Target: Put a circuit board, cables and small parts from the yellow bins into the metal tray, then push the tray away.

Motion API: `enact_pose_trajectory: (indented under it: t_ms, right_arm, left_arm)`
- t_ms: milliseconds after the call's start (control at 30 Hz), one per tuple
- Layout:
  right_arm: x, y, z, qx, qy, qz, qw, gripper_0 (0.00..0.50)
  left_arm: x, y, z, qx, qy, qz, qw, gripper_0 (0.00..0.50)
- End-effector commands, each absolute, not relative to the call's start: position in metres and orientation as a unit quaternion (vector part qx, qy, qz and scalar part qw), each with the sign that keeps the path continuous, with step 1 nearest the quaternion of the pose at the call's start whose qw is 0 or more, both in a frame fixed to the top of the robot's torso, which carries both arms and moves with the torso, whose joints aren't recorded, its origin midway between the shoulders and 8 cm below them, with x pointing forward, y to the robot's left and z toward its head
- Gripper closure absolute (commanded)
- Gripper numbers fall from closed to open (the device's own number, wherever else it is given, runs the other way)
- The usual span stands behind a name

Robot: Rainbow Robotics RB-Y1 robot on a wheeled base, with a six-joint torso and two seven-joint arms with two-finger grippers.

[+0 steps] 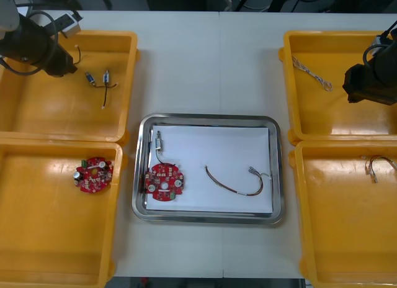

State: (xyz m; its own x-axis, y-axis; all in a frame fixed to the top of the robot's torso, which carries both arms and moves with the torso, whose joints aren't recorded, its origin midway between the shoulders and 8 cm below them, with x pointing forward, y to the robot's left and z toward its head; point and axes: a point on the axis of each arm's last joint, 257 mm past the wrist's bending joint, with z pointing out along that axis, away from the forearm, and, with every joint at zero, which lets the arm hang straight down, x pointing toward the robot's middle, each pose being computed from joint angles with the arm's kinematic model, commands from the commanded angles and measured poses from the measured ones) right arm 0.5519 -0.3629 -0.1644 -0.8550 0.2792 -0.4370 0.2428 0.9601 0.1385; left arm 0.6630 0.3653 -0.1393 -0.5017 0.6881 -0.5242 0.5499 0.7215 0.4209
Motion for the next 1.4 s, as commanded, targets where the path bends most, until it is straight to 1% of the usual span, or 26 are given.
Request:
enact_pose_trajectory:
  t_ms: [33, 133, 167, 233, 267, 300, 600, 700, 800, 933, 1100, 1167, 1233, 1300, 1400]
  right_arm:
    - [0.551, -0.362, -0.159, 0.150, 0.957, 0.046, 0.244, 0.500]
    - [0.551, -0.362, -0.159, 0.150, 0.957, 0.045, 0.244, 0.500]
    - [0.551, -0.362, -0.160, 0.150, 0.957, 0.044, 0.243, 0.384]
    - [0.550, -0.363, -0.161, 0.151, 0.957, 0.043, 0.242, 0.241]
    - [0.550, -0.363, -0.161, 0.151, 0.957, 0.043, 0.242, 0.046]
    - [0.550, -0.363, -0.162, 0.151, 0.958, 0.043, 0.241, 0.000]
    - [0.550, -0.365, -0.160, 0.156, 0.957, 0.042, 0.243, 0.000]
    - [0.552, -0.368, -0.154, 0.157, 0.955, 0.041, 0.248, 0.000]
    - [0.557, -0.369, -0.142, 0.159, 0.952, 0.039, 0.257, 0.000]
    - [0.564, -0.373, -0.124, 0.164, 0.949, 0.039, 0.268, 0.000]
    - [0.577, -0.378, -0.107, 0.180, 0.947, 0.043, 0.264, 0.000]
    - [0.581, -0.381, -0.105, 0.189, 0.945, 0.044, 0.263, 0.000]
    - [0.589, -0.385, -0.101, 0.198, 0.941, 0.044, 0.270, 0.000]
    - [0.594, -0.394, -0.099, 0.210, 0.937, 0.032, 0.277, 0.000]
    - [0.600, -0.402, -0.100, 0.225, 0.933, 0.022, 0.279, 0.000]
  left_arm:
    - [0.686, 0.345, -0.101, 0.408, 0.818, 0.128, 0.384, 0.000]
    - [0.689, 0.347, -0.101, 0.406, 0.817, 0.131, 0.389, 0.000]
    - [0.690, 0.348, -0.101, 0.405, 0.816, 0.133, 0.391, 0.000]
    - [0.691, 0.348, -0.102, 0.406, 0.815, 0.134, 0.391, 0.000]
    - [0.691, 0.350, -0.103, 0.407, 0.814, 0.137, 0.391, 0.000]
    - [0.691, 0.351, -0.104, 0.406, 0.815, 0.137, 0.390, 0.000]
    - [0.693, 0.360, -0.107, 0.402, 0.815, 0.145, 0.392, 0.000]
    - [0.692, 0.362, -0.109, 0.399, 0.817, 0.143, 0.392, 0.000]
    - [0.691, 0.362, -0.115, 0.394, 0.820, 0.133, 0.393, 0.000]
    - [0.691, 0.364, -0.121, 0.393, 0.819, 0.132, 0.398, 0.000]
    - [0.692, 0.359, -0.124, 0.392, 0.817, 0.126, 0.404, 0.000]
    - [0.693, 0.358, -0.127, 0.395, 0.815, 0.130, 0.405, 0.000]
    - [0.695, 0.356, -0.129, 0.396, 0.812, 0.133, 0.408, 0.000]
    - [0.695, 0.353, -0.133, 0.396, 0.812, 0.130, 0.409, 0.000]
    - [0.693, 0.356, -0.137, 0.395, 0.814, 0.130, 0.406, 0.000]
